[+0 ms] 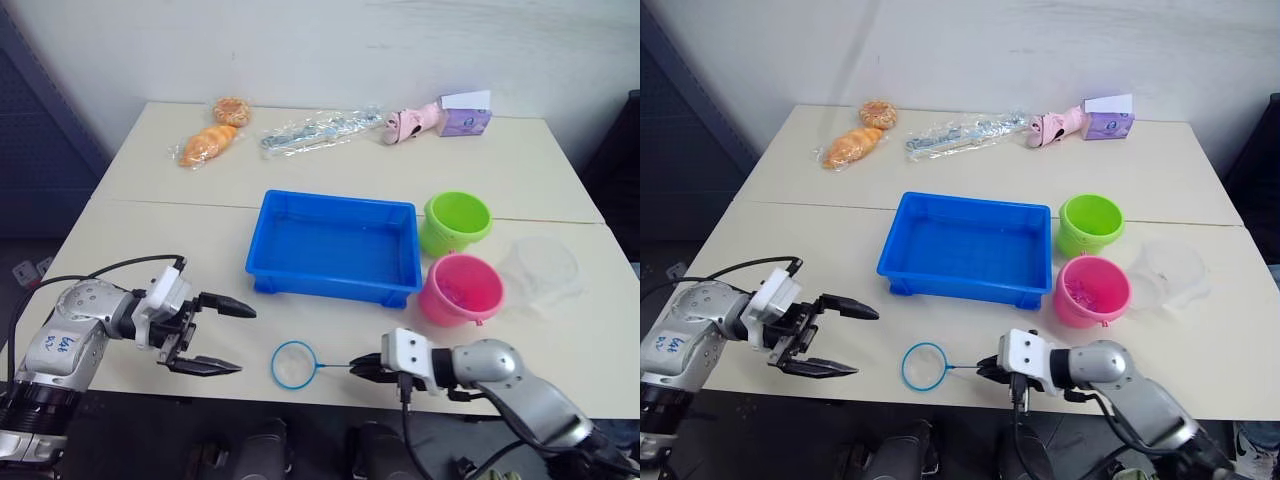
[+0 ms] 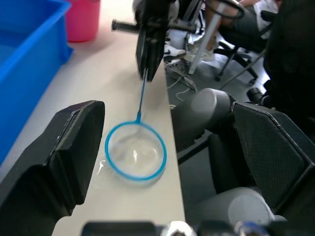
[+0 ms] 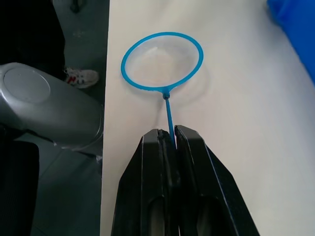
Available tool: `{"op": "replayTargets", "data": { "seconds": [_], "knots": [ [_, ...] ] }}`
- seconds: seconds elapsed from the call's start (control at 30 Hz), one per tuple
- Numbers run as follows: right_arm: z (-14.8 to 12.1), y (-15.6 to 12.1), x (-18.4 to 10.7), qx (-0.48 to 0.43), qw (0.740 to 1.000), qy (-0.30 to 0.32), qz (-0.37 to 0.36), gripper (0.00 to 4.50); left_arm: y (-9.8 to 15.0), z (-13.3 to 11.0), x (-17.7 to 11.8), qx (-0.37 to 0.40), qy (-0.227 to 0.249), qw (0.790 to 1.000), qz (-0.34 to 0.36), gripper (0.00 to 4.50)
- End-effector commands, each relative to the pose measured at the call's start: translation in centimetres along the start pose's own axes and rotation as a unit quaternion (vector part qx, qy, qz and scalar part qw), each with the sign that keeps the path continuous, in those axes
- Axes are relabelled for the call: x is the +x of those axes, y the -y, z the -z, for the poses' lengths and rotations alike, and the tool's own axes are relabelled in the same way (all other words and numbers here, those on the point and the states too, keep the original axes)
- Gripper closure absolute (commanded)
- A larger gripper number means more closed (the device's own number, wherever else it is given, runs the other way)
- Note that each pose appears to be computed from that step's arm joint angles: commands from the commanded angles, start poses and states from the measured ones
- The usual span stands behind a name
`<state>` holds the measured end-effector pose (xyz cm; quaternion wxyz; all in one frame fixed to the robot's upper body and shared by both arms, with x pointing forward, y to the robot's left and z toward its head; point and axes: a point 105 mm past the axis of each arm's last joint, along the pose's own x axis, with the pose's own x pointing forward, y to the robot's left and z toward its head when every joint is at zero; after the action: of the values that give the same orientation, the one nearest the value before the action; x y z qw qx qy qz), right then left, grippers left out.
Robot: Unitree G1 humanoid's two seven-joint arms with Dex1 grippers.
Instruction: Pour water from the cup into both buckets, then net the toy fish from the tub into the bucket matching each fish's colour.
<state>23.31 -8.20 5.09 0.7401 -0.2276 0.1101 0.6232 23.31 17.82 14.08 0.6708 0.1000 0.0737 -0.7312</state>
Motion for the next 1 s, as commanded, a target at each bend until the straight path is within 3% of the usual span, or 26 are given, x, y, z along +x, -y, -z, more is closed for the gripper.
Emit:
{"op": "replayTargets", "data": {
  "seconds": [0.03,0.13,0.3,0.47,0.57,0.7,0.83,1.0],
  "knots": [
    [0.4,1.4,0.1,-0.017,1.0,0.003,0.013,4.5,1.4,-0.9,0.1,0.012,0.007,0.999,0.052,0.05],
    [0.7,1.8,0.1,-0.003,1.0,0.009,0.008,4.5,1.4,-0.9,0.2,0.01,0.006,0.999,0.049,0.05],
    [-2.4,2.0,-1.1,0.004,0.997,0.08,0.02,2.43,1.3,-0.7,-0.2,-0.003,0.012,1.0,0.022,0.0],
    [-4.6,0.8,-4.5,-0.037,0.996,0.075,0.034,0.04,-0.1,0.2,-2.1,-0.018,0.005,0.998,-0.062,0.0],
    [-5.4,-0.4,-7.2,-0.038,0.996,0.059,0.047,0.04,-0.8,0.1,-3.3,-0.011,-0.005,0.994,-0.106,0.0],
    [-7.7,-2.3,-12.0,-0.023,0.992,0.085,0.092,0.04,-1.9,0.6,-6.3,0.022,-0.041,0.979,-0.2,0.0],
    [-7.1,-1.8,-17.6,-0.006,0.984,0.034,0.177,0.04,-2.7,2.8,-8.1,0.047,-0.092,0.958,-0.268,0.0],
    [-6.2,-1.3,-20.6,-0.066,0.974,-0.017,0.215,0.04,-3.3,4.1,-9.2,0.053,-0.108,0.945,-0.304,0.0]
  ]
}}
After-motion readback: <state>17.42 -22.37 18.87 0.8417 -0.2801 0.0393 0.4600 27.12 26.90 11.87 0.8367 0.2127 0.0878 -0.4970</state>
